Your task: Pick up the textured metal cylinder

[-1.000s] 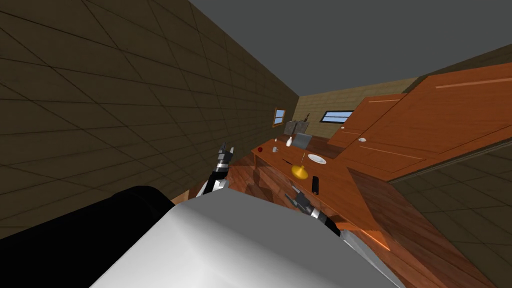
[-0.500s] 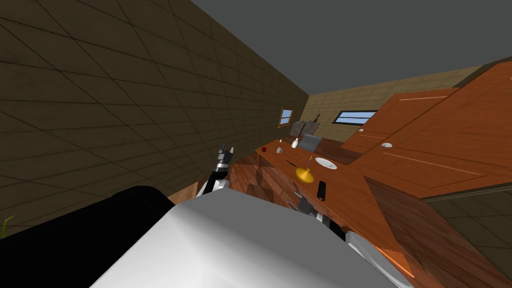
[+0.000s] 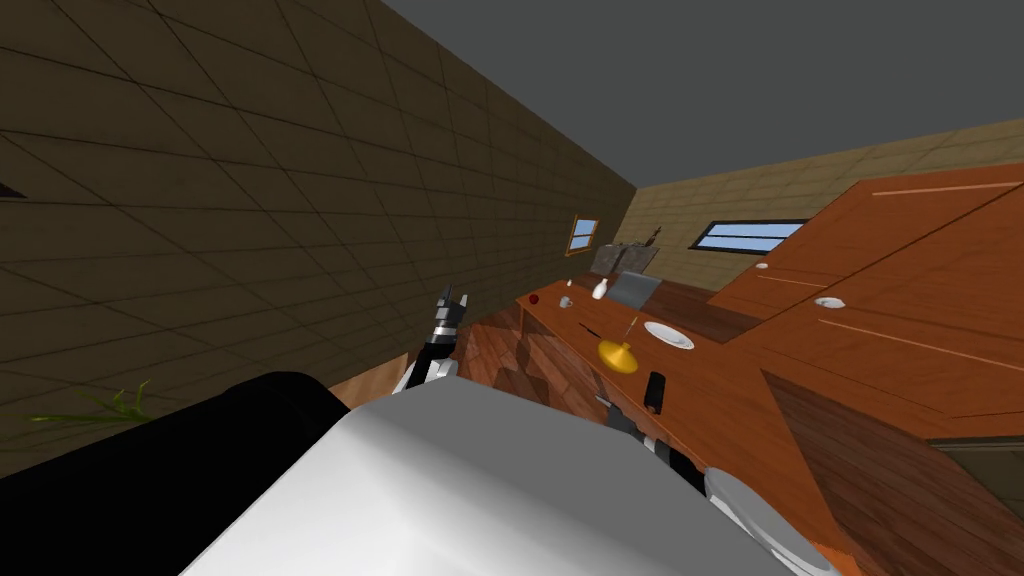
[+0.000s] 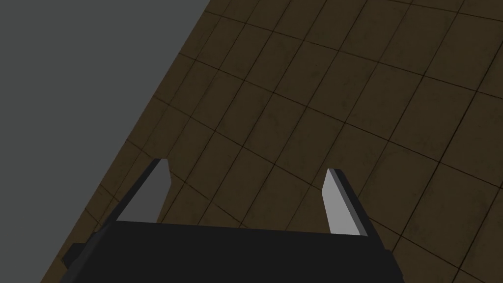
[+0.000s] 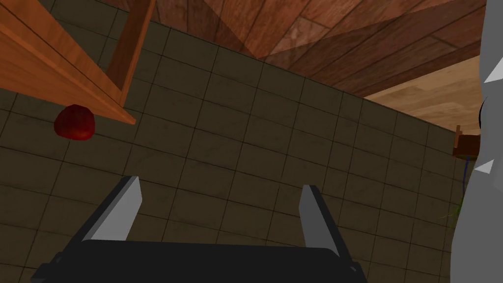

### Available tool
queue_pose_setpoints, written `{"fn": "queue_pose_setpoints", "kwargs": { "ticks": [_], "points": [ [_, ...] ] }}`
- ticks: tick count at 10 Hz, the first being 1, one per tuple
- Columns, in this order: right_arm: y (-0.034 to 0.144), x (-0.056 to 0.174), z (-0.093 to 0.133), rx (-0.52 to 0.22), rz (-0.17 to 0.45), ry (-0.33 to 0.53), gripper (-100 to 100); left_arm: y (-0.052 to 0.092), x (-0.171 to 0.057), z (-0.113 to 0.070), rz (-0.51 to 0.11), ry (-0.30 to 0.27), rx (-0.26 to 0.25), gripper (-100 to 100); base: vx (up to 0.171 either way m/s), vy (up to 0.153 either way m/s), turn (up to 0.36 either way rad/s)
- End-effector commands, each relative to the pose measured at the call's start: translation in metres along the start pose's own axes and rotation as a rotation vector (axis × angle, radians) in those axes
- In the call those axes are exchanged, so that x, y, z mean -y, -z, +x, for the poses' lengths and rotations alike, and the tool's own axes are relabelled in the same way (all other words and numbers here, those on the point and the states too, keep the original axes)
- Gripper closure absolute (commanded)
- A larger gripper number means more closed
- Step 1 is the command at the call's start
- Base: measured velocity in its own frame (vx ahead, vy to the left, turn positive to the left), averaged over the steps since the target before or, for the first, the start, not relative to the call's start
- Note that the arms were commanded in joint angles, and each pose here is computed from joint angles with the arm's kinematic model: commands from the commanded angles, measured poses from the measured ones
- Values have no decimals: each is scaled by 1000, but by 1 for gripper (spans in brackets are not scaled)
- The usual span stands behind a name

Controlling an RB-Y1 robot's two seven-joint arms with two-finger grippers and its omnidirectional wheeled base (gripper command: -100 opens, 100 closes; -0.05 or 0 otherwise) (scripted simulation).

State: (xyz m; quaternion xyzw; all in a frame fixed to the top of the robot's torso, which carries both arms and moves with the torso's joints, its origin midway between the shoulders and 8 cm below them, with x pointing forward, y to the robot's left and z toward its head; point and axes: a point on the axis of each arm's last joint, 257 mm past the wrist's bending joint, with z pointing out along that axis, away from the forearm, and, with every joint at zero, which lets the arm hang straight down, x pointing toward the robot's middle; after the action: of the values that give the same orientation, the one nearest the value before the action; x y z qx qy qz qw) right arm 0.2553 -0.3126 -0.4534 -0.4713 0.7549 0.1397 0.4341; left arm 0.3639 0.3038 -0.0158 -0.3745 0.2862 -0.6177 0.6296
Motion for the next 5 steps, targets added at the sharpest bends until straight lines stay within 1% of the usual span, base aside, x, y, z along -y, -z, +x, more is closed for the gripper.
{"fn": "queue_pose_setpoints", "kwargs": {
  "ticks": [1, 2, 3, 4, 5],
  "points": [
    [8, 4, 19, -57, -33, 70, -100, 0, 0, 0, 0, 0, 0, 0, -32, -45, 246],
    [11, -2, 32, -88, -47, 72, -100, 0, 0, 0, 0, 0, 0, 0, -23, -45, 141],
    [11, -4, 35, -99, -56, 82, -100, 0, 0, 0, 0, 0, 0, 0, -8, -22, -10],
    [20, 0, 49, -145, -81, 133, -100, 0, 0, 0, 0, 0, 0, 0, -18, -29, 255],
    [23, -5, 59, -172, -98, 141, -100, 0, 0, 0, 0, 0, 0, 0, -19, -41, 143]
  ]
}}
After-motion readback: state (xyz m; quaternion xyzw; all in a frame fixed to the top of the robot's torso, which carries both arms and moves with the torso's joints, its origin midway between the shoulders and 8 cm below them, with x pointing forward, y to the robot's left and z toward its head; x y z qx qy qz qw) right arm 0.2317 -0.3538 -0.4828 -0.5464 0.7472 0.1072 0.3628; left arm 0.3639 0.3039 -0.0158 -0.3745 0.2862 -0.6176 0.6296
